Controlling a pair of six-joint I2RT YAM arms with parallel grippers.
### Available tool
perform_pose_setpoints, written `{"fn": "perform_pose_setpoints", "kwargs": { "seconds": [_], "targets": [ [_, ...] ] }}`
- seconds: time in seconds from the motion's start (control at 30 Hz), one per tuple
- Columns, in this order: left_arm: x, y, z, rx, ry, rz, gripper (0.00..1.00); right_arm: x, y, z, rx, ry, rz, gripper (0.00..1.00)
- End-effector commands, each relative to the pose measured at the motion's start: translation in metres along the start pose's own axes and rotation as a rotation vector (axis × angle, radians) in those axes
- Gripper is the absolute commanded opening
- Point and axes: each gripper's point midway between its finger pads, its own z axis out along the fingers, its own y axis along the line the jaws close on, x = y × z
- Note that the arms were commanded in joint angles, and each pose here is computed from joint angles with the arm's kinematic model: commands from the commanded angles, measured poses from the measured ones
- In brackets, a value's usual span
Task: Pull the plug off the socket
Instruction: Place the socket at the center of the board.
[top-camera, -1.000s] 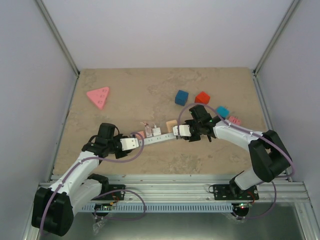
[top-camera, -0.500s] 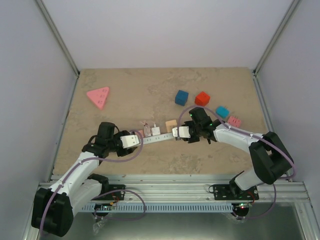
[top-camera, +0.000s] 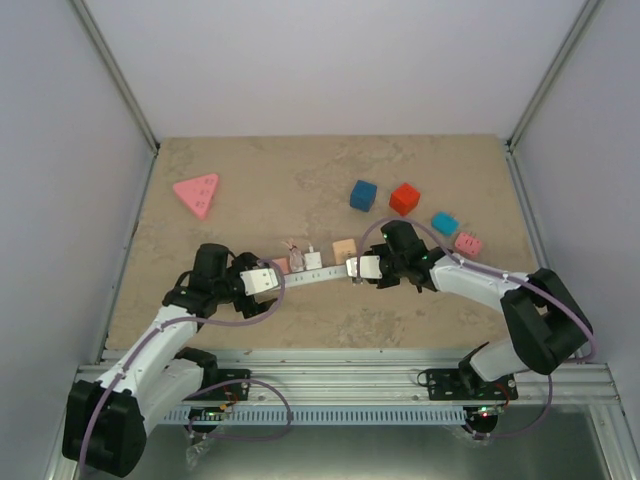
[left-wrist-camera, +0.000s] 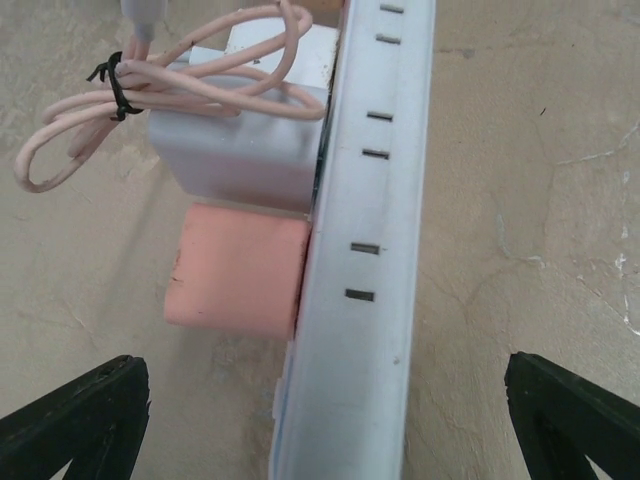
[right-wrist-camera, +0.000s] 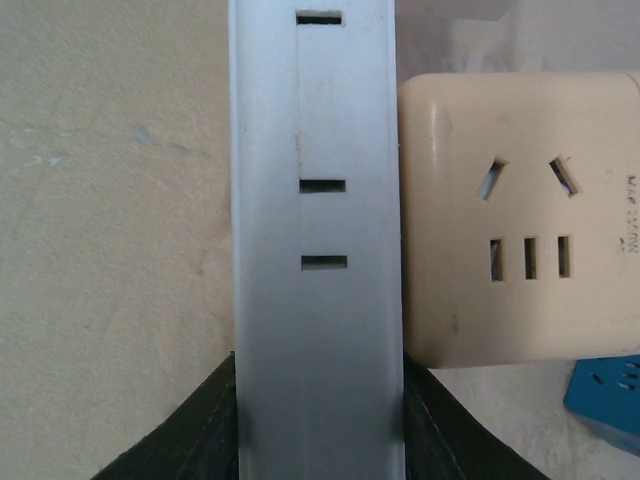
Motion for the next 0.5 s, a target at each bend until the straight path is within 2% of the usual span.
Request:
{"fn": "perform_pose_setpoints", "kwargs": {
  "seconds": [0.0, 0.23, 0.47],
  "targets": [
    [-0.008, -0.003, -0.004, 0.013, -0.041, 0.013, 1.00, 0.011, -0.015, 0.001, 0.119, 0.046, 0.002, 0.01],
    [-0.005, -0.005, -0.002, 0.019, -0.033, 0.010, 1.00, 0.025, -0.033, 0.000, 0.286, 0.100, 0.000, 0.01],
    [-0.006, 0.001, -0.002, 0.017, -0.033, -0.018, 1.00, 0.032, -0.034, 0.002, 0.321, 0.128, -0.016, 0.01]
  ]
}}
